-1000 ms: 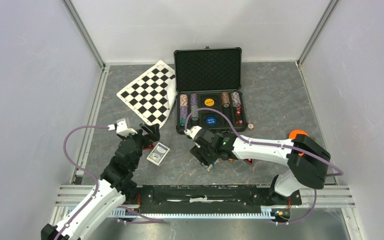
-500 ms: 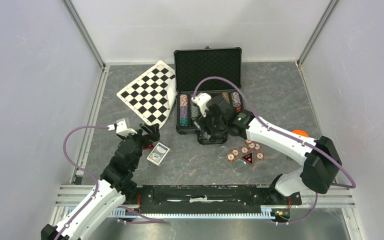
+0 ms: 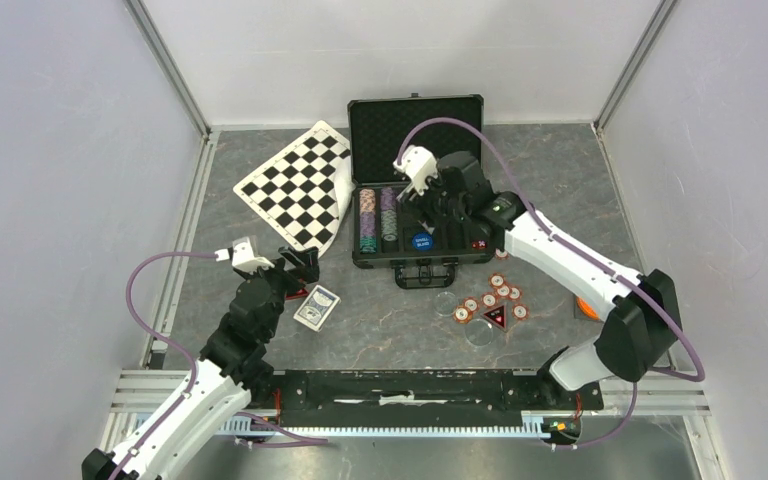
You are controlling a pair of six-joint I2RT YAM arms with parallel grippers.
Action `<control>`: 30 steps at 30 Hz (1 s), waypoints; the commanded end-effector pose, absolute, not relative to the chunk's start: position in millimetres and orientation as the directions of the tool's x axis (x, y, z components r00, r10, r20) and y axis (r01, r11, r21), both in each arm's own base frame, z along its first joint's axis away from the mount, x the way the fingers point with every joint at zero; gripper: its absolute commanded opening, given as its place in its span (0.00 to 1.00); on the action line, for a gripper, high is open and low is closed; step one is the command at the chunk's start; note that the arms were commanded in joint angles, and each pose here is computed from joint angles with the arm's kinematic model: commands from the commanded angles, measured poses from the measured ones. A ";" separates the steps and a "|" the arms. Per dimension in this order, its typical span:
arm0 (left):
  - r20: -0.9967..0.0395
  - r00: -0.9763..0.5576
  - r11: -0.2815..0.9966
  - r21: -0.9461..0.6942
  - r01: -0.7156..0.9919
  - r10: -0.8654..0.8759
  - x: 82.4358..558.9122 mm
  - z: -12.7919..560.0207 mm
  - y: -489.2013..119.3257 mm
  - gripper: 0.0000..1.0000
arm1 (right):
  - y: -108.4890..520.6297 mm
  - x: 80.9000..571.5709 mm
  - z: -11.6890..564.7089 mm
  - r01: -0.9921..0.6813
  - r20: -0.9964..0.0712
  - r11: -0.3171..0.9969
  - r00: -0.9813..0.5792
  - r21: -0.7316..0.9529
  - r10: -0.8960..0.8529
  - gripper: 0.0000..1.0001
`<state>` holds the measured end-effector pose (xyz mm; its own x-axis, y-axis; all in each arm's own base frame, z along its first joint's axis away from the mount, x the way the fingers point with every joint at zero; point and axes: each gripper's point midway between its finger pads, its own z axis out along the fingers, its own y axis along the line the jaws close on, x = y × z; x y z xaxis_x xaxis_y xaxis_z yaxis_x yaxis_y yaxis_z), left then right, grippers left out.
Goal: Pack up texas hold em set
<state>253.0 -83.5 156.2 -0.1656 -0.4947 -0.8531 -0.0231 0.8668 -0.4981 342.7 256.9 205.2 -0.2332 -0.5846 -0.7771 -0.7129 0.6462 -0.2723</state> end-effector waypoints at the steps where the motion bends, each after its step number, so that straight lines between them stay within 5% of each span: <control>1: -0.872 -0.128 0.879 -0.476 -0.010 -0.473 254.8 164.3 -80.1 1.00 | 263.0 374.7 238.9 -0.712 -0.833 0.636 -0.132 -0.298 -0.537 0.40; 15: -0.877 -0.128 0.885 -0.465 -0.017 -0.463 255.7 162.4 -78.9 1.00 | 255.1 400.6 219.7 -0.782 -0.838 0.555 -0.082 -0.282 -0.540 0.38; 18: -0.877 -0.129 0.885 -0.465 -0.016 -0.463 255.7 161.8 -79.2 1.00 | 260.2 395.0 212.4 -0.830 -0.834 0.478 -0.027 -0.289 -0.551 0.27; 23: -0.876 -0.131 0.884 -0.467 -0.012 -0.464 256.0 161.8 -80.3 1.00 | 261.2 394.2 202.5 -0.851 -0.838 0.447 -0.014 -0.276 -0.546 0.26; 26: -0.875 -0.131 0.883 -0.469 -0.012 -0.466 256.1 162.0 -80.5 1.00 | 260.3 392.2 193.1 -0.872 -0.826 0.395 0.020 -0.290 -0.563 0.00; 30: -0.873 -0.132 0.881 -0.472 -0.010 -0.469 255.9 161.7 -81.1 1.00 | 260.4 389.2 184.8 -0.885 -0.816 0.349 0.058 -0.309 -0.575 0.00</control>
